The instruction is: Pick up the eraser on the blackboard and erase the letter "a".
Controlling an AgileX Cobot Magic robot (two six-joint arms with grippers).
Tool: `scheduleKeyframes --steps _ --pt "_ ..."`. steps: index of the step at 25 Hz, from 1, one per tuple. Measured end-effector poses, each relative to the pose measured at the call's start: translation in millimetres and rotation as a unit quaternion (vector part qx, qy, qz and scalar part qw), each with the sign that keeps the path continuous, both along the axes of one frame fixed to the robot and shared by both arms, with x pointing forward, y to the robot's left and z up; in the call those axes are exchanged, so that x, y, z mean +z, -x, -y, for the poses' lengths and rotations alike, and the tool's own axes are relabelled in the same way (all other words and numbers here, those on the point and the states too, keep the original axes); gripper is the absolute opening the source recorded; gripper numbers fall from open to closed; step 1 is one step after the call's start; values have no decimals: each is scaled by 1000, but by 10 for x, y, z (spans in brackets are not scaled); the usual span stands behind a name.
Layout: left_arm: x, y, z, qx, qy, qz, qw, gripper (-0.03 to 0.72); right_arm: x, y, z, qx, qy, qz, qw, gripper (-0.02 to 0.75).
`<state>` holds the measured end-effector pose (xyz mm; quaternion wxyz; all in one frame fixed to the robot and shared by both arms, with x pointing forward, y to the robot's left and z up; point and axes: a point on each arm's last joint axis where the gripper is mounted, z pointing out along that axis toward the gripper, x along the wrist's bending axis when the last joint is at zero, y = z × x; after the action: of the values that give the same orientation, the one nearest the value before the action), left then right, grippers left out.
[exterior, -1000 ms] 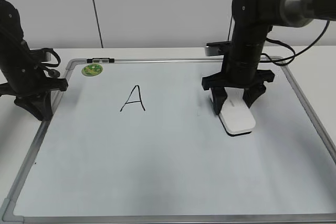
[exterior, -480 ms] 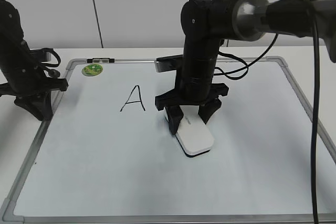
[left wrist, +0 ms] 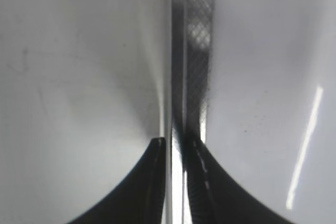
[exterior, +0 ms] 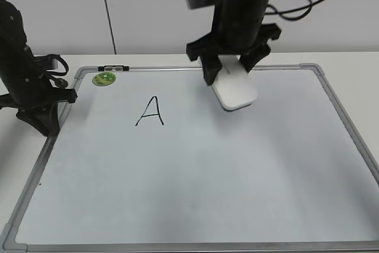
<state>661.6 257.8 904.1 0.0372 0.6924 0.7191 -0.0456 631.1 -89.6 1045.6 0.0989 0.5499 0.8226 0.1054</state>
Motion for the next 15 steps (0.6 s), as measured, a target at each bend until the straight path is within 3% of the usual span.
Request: scheduleKeyframes --steps 3,7,15 --pt "0 0 2 1 1 0 1000 101 293 18 201 -33 23 50 998 526" --pt "0 0 4 1 2 0 1000 101 531 -49 637 -100 18 76 992 526" --pt "1 0 6 2 3 0 1000 101 567 11 1796 -226 10 43 973 526"
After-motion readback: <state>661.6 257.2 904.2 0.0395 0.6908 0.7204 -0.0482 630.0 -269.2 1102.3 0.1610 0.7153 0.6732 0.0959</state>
